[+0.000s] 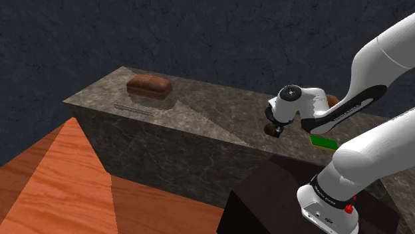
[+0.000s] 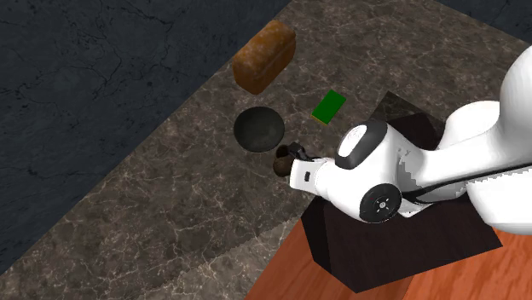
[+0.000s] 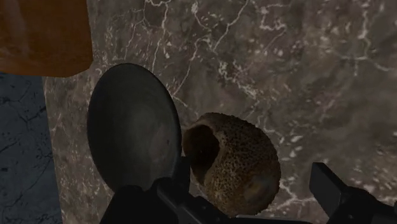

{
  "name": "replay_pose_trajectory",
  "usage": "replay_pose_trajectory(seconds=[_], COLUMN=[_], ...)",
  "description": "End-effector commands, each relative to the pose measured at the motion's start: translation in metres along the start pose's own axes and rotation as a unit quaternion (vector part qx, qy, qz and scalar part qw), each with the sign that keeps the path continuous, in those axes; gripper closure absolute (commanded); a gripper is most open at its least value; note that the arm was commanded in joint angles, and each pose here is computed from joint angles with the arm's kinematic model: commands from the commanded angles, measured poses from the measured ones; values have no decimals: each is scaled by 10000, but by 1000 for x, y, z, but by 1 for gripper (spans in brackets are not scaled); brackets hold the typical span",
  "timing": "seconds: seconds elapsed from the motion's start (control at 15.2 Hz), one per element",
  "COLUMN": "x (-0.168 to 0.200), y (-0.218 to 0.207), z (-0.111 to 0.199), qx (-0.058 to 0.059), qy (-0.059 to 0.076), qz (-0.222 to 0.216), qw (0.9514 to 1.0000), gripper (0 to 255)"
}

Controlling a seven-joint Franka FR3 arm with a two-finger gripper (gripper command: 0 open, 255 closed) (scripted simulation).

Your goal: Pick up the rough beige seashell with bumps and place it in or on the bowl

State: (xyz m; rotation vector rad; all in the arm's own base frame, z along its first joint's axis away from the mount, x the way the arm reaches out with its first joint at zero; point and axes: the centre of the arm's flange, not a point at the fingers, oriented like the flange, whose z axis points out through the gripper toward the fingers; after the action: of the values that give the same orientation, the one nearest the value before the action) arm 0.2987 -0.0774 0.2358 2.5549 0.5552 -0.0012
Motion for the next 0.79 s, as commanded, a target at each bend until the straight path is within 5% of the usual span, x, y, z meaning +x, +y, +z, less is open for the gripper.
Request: replay_pose_trajectory(seconds=[0.0, 0.73], x=[-8, -7], y=[-11, -10], z=[8, 38], qx=[-195, -195], qy=[179, 179], qz=[-381, -381], qw=[9989, 9989], gripper=[0, 0])
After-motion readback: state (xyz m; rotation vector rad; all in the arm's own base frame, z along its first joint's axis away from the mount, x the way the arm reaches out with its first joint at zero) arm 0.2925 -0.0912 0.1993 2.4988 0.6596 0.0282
